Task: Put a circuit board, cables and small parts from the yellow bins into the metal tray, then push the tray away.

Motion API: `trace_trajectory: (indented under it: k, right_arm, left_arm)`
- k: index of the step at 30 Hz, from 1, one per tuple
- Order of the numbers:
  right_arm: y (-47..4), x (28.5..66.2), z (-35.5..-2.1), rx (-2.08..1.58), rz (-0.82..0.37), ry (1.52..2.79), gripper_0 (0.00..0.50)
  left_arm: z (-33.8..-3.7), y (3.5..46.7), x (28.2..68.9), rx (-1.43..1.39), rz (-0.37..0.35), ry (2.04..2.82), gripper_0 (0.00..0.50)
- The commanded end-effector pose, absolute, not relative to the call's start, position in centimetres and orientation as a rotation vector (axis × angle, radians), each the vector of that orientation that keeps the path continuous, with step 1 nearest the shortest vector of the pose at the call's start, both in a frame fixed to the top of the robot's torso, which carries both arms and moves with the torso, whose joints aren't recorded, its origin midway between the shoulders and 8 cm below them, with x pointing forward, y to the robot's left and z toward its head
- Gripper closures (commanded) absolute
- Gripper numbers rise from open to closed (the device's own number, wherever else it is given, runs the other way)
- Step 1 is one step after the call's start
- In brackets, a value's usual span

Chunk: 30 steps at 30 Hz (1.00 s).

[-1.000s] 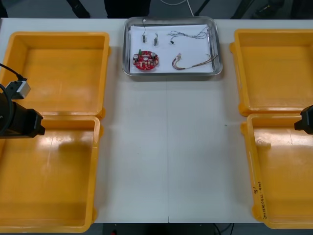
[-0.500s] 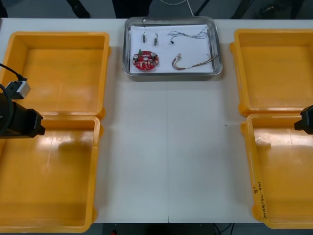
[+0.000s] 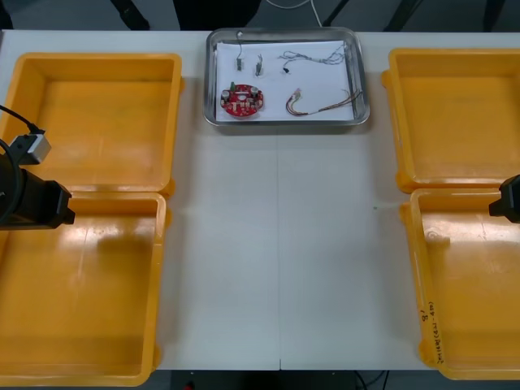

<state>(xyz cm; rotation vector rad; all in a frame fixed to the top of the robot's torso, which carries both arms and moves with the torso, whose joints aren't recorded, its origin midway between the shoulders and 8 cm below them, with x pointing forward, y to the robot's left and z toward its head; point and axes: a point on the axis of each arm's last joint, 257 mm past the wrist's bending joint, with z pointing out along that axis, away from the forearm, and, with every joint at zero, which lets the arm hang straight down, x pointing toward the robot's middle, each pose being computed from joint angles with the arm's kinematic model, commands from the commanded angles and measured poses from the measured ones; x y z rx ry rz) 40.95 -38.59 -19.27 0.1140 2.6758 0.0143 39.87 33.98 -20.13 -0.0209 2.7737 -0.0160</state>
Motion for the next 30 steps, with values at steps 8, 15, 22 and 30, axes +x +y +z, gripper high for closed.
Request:
trace_trajectory:
  k: [8,15,22,30]
  right_arm:
    - [-38.97,40.87,-18.75,0.125,0.026,2.660,0.000]
    - [-38.97,40.87,-18.75,0.125,0.026,2.660,0.000]
    - [-38.97,40.87,-18.75,0.125,0.026,2.660,0.000]
    - [-38.97,40.87,-18.75,0.125,0.026,2.660,0.000]
  left_arm:
    - [-19.46,33.79,39.83,0.083,-0.017,2.743,0.000]
    - [-19.46,33.79,39.83,0.083,-0.017,2.743,0.000]
    - [-19.46,33.79,39.83,0.083,-0.017,2.743,0.000]
    - [-19.46,33.79,39.83,0.083,-0.017,2.743,0.000]
